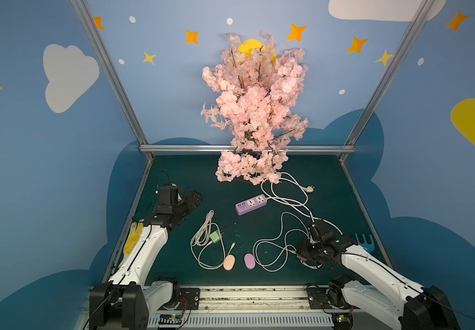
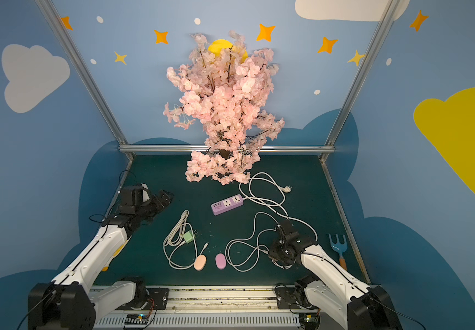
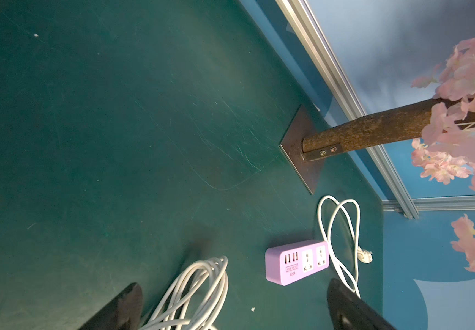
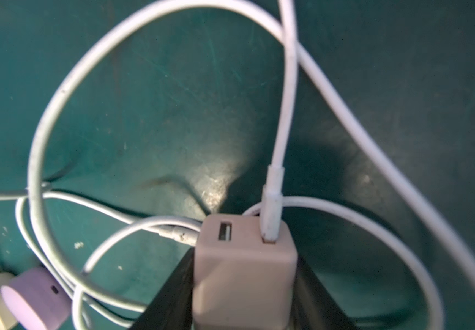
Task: Charge the bluetooth headset
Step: Pick up the plug from the center of the board.
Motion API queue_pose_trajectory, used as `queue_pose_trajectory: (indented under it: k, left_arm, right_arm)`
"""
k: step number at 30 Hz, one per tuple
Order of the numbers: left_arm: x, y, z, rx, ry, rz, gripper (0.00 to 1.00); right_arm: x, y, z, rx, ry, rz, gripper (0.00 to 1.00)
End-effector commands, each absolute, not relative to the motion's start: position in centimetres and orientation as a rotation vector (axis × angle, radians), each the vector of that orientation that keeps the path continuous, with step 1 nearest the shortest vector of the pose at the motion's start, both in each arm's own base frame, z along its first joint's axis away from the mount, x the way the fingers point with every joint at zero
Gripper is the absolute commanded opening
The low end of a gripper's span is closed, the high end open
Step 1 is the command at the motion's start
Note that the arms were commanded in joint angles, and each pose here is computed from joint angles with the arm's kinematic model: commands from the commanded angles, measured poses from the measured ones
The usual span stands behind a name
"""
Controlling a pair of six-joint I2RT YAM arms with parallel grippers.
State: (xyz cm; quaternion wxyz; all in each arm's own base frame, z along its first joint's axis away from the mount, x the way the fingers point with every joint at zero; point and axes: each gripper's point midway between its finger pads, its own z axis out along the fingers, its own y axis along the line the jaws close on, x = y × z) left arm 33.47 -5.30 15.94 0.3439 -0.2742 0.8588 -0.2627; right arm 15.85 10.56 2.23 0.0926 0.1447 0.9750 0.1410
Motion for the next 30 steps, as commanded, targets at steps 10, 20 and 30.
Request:
queue_pose_trajectory:
  k: [10,20,30]
  left_arm:
    - [31.6,-10.5,20.9,-0.42,2.237,-0.865,1.0]
    - [28.1,-17.1,28.0,0.018,2.129,-0.969,1.0]
    - [22.3,-24.9,29.5,0.334,2.047,-1.132,1.0]
  right_arm:
    - [19.7,14.3,10.2,0.316,2.691,0.698,0.04]
    - [22.6,17.6,21.6,0.281,2.379,1.03,0.02]
    - [24.6,21.3,27.7,0.377,2.198,1.422,0.02]
